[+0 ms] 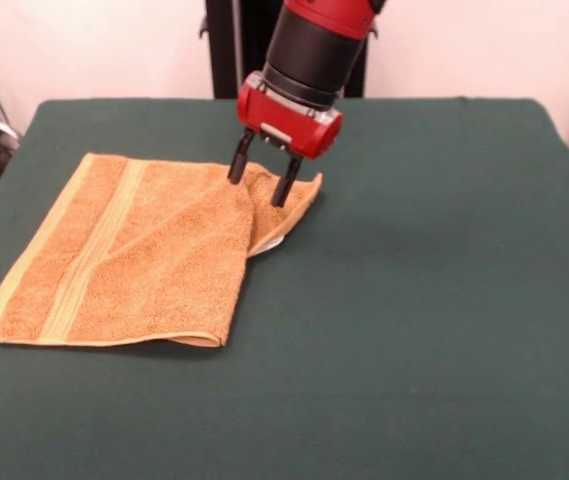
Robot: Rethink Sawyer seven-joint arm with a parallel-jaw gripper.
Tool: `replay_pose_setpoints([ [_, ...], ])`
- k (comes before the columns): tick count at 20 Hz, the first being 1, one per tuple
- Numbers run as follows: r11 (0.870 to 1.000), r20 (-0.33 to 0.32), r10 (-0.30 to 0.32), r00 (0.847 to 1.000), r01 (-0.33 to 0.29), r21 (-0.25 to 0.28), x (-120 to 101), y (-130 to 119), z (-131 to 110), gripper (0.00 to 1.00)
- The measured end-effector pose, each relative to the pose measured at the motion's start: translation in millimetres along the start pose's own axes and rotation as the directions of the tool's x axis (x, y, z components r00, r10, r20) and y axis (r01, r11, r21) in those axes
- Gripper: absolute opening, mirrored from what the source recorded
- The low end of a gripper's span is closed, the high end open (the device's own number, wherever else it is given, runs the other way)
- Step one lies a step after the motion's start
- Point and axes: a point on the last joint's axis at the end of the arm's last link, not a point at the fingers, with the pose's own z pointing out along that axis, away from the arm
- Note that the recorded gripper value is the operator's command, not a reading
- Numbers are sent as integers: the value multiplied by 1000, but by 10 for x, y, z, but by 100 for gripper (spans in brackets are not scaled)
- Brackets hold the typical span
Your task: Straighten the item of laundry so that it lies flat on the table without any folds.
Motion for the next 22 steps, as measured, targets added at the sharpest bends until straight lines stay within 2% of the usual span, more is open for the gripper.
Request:
replay_pose_setpoints([
  [9, 1000, 7, 10, 1000, -10, -16, 50, 234, -100, 100],
  [14, 1000, 17, 5, 1000, -4, -26, 144, 469, -207, 100],
  [21, 1000, 11, -8, 1000, 8, -4, 375, 668, -161, 100],
  [22, 1000, 10, -21, 1000, 21, 14, 445, 680, -102, 100],
])
